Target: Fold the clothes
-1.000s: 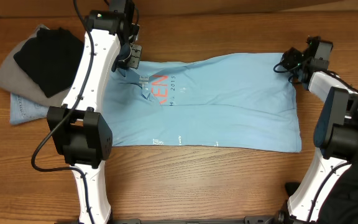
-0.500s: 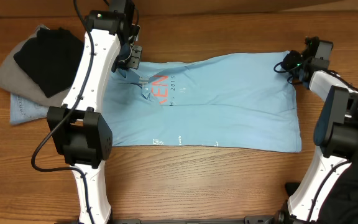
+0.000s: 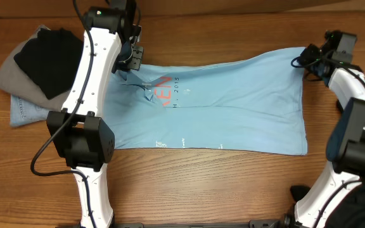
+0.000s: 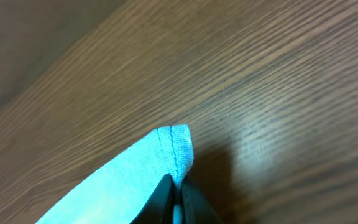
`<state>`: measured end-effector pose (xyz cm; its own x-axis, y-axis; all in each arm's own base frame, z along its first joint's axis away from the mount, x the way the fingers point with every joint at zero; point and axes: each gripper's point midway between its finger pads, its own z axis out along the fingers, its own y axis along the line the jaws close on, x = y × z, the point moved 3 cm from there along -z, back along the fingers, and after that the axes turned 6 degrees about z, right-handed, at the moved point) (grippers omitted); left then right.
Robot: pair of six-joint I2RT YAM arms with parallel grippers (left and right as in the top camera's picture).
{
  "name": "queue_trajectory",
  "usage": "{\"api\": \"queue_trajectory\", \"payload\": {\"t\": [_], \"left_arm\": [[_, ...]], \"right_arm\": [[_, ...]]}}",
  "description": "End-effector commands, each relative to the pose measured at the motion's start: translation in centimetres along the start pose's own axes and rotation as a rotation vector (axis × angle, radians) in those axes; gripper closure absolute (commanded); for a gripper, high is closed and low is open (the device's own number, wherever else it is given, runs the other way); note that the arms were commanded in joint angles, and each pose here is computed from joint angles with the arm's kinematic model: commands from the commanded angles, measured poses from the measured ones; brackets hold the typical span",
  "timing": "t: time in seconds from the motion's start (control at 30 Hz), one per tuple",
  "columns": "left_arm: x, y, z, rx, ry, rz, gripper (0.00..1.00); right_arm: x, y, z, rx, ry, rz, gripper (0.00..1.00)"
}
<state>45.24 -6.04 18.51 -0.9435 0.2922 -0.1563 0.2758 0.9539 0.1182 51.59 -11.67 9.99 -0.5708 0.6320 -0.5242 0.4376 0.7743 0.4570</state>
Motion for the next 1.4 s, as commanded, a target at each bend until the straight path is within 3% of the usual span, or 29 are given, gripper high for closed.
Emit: {"api": "queue_trajectory", "payload": {"t": [0.0,0.23,0.5,0.73,0.97,1.2,1.37], "left_arm": [[-0.1,0.5,-1.6,-0.001,-0.019,-0.018,0.96],[2.1,0.6,-1.8,-0.008,0.08,-0.015,0.96],[4.5,2.0,-1.9,0.004,0.178,-0.061,0.96],[4.8,3.2,-1.9,0.089,0.166,-0.135,0.96],[5.7,2.3,-1.2,0.14,0.208,-0.126,0.96],[10.0,1.5,-1.1,0.157,0.315,-0.114,0.96],[10.6,1.0,-1.2,0.161,0.328,-0.101,0.95]], "right_arm": [[-2.6,1.7,-3.5,-0.022,-0.064,-0.057,0.93],[-1.5,1.9,-7.1,0.018,0.006,-0.038,0.92],[3.3,-0.8,-8.4,0.136,0.235,0.035,0.93],[6.4,-2.7,-9.7,0.25,0.374,0.062,0.93],[8.0,-3.9,-10.8,0.338,0.448,0.071,0.93],[9.0,-5.0,-11.8,0.418,0.496,0.068,0.93],[9.8,-5.6,-12.6,0.463,0.539,0.069,0.87]]}}
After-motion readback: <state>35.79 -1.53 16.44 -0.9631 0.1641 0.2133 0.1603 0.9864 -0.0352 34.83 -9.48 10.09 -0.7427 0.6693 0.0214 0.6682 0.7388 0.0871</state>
